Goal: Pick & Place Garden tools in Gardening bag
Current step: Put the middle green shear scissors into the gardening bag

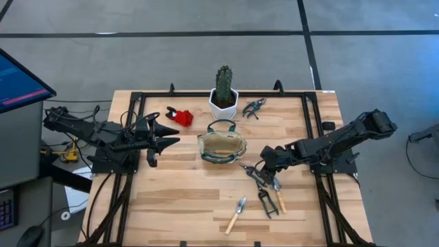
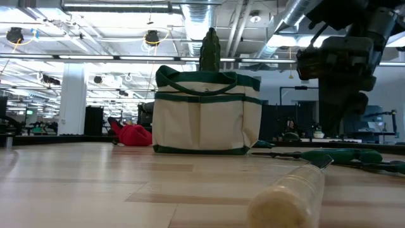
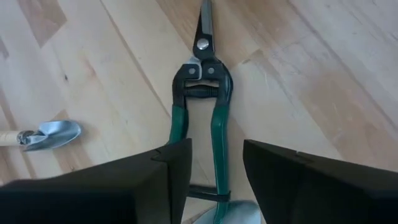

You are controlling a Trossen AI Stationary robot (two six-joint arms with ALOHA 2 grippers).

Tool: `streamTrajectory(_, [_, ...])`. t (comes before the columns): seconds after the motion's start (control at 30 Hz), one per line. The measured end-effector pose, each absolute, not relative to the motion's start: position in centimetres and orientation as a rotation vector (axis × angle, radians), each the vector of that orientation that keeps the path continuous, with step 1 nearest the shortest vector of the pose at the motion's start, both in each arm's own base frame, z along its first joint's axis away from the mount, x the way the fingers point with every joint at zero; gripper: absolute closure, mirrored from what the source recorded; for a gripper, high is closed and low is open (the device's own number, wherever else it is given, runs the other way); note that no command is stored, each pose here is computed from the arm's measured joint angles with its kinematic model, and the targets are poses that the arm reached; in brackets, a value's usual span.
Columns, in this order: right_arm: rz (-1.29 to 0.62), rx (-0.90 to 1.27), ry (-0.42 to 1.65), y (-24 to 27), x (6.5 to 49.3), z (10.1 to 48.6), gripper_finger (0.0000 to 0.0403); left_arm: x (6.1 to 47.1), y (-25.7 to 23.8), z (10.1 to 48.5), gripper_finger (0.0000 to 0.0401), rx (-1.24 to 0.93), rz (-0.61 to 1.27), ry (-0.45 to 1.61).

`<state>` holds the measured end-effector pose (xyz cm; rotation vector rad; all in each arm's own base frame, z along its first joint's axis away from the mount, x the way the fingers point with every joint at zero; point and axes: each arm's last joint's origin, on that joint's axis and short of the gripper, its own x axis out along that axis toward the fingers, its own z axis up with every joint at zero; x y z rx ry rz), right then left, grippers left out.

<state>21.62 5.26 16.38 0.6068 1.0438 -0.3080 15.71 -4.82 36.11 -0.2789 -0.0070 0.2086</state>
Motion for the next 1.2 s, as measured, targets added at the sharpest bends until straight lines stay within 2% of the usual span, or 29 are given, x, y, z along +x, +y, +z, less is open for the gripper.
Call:
streamTrajectory(0.23, [-0.304,0.592,1.049,5.4,21.6,16.3,0.0254,15.7,-4.8,36.1,0.0274,-0.279,0.208,-0.007])
streamTrajectory(0.47, [-0.352,0.557,1.151,5.6,22.4,13.6,0.0245,15.9,-4.9,36.0,0.0274,-0.272,0.21,0.004])
streamTrajectory(0.77, [-0.337,0.558,1.186,6.2,23.5,12.2,0.0253,17.0,-5.4,35.3,0.0274,-0.252,0.215,0.041])
streamTrajectory(0.97, [-0.336,0.56,1.192,6.1,23.5,12.2,0.0276,17.9,-5.7,34.7,0.0274,-0.236,0.22,0.074])
streamTrajectory(1.2, [-0.349,0.56,1.209,6.0,23.4,12.1,0.0337,18.4,-6.0,34.2,0.0274,-0.228,0.223,0.095])
